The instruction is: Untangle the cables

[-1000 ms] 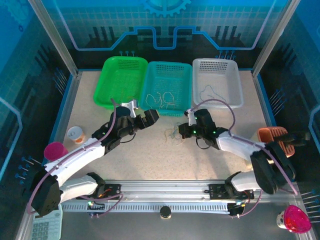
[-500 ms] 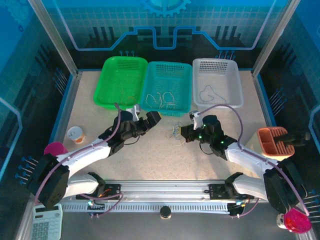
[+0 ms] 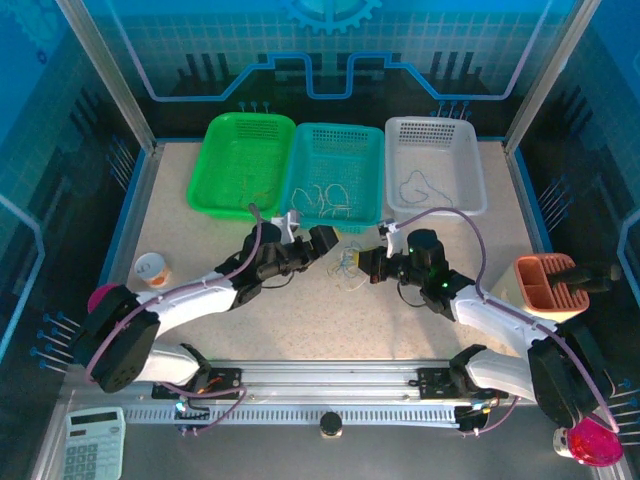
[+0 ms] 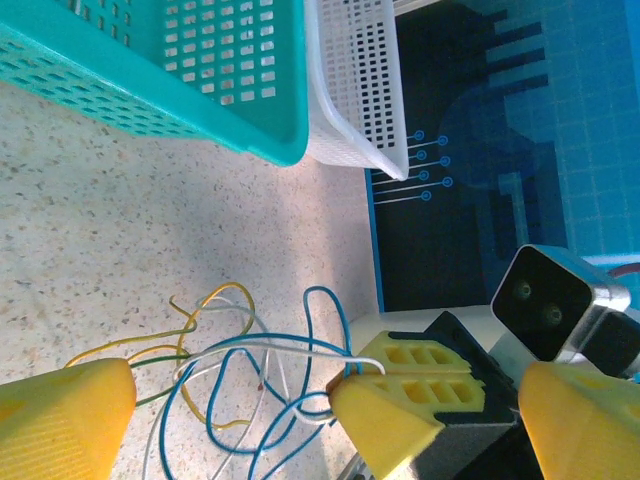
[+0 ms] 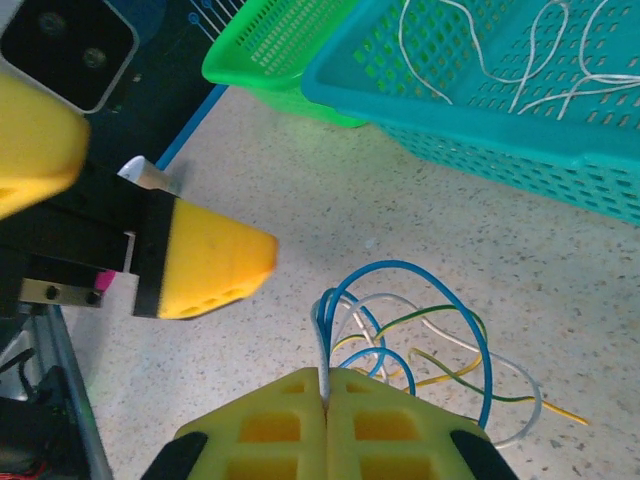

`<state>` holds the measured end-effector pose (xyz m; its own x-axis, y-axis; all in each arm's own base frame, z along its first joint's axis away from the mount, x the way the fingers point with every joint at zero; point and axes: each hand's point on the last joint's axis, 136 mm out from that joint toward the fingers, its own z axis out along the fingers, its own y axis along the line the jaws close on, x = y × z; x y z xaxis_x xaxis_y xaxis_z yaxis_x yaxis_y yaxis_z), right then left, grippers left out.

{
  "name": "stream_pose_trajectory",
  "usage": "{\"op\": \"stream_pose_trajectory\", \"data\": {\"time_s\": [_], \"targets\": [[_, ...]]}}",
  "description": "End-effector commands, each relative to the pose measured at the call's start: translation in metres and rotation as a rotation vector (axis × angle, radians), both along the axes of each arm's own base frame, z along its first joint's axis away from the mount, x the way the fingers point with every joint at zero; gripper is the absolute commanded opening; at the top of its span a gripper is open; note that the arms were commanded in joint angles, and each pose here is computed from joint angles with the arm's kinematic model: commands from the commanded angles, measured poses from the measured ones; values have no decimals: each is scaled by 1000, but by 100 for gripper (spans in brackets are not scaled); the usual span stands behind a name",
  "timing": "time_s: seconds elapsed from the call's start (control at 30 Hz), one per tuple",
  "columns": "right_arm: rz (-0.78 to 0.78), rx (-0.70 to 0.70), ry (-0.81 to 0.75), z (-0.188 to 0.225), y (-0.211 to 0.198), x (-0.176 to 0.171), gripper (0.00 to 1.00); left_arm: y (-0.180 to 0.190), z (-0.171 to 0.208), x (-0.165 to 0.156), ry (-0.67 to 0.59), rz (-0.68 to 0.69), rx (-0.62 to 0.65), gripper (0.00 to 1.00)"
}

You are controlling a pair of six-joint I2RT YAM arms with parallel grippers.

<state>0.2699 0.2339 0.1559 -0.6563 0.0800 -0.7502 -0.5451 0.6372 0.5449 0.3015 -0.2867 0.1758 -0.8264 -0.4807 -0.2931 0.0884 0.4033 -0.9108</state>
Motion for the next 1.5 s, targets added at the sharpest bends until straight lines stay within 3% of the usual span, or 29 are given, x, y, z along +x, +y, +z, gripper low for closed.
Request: {"op": "stream_pose_trajectory", "data": {"time_s": [0.0,0.3,0.67,0.93,1.07,1.13,1.47], "targets": [[24,61,-54,28,7,6,0,-14,13,5,-40,-20,-53,99],[27,88,-84,44,4,5,0,-15,-8,8,-28,-8,-47,99],[26,125,-77,43,-7,16,0,3,28,1,-139,-27,126,99],[55,130,-85,48,-7,17,0,-11,52,-1,-168,-71,19,97],[59,122,-81,46,-7,18,0,-20,59,-2,-177,-103,-24,79],[50,116,-81,45,-8,19,0,-24,62,-4,-168,-104,-57,75],[48,97,-56,34,-6,26,0,-47,62,-23,-136,-102,-100,85]]}}
